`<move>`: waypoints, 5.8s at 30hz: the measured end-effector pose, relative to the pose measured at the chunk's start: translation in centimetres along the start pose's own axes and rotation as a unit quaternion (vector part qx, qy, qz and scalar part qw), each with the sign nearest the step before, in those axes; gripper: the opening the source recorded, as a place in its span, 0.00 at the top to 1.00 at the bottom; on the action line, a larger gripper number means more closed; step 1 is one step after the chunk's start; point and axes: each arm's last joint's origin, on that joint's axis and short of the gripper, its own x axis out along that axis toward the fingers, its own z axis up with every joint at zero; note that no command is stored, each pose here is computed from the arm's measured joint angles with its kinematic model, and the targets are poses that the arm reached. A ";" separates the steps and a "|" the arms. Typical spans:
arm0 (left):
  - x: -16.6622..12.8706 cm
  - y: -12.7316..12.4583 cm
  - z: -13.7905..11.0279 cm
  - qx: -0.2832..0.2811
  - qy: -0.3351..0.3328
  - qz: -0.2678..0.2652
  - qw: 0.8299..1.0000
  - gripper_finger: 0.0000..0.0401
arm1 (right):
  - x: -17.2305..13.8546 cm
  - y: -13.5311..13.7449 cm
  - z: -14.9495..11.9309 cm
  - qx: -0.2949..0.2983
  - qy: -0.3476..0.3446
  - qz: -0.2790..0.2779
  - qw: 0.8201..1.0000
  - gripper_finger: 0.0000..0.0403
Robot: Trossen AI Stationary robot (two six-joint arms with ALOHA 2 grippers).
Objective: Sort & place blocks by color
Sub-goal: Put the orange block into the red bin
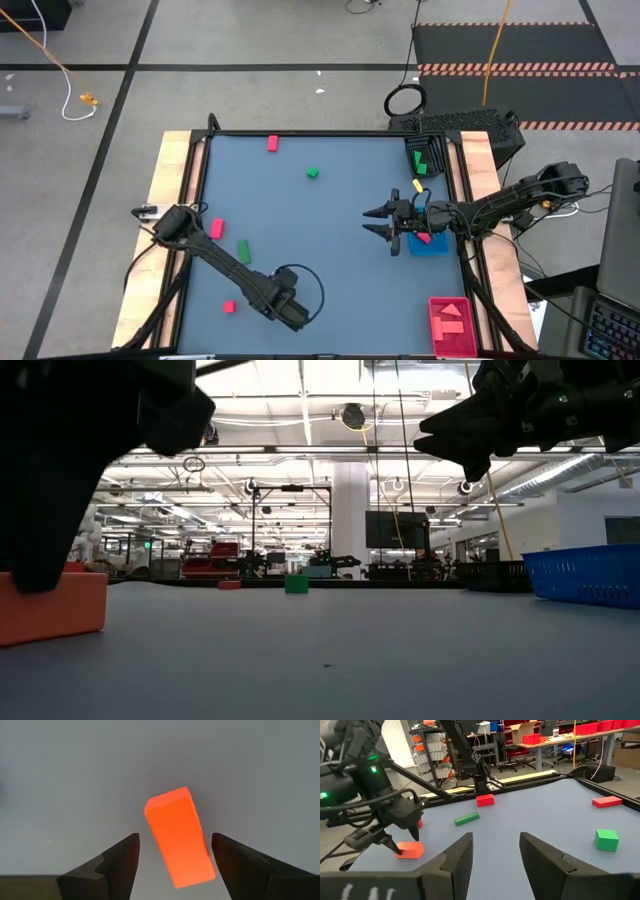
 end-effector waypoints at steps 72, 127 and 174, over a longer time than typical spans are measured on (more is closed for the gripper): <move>-11.8 -1.3 11.8 0.372 -0.558 -0.124 0.731 0.68 | -1.1 3.2 2.0 -0.158 -0.133 0.150 0.967 0.61; -11.1 -0.9 12.4 0.372 -0.515 -0.150 0.757 0.66 | 4.0 5.1 0.8 -0.187 -0.152 0.137 0.961 0.70; -16.2 2.2 4.3 0.424 -0.494 -0.167 0.741 0.42 | -7.1 12.2 -4.3 0.375 0.576 0.254 0.681 0.70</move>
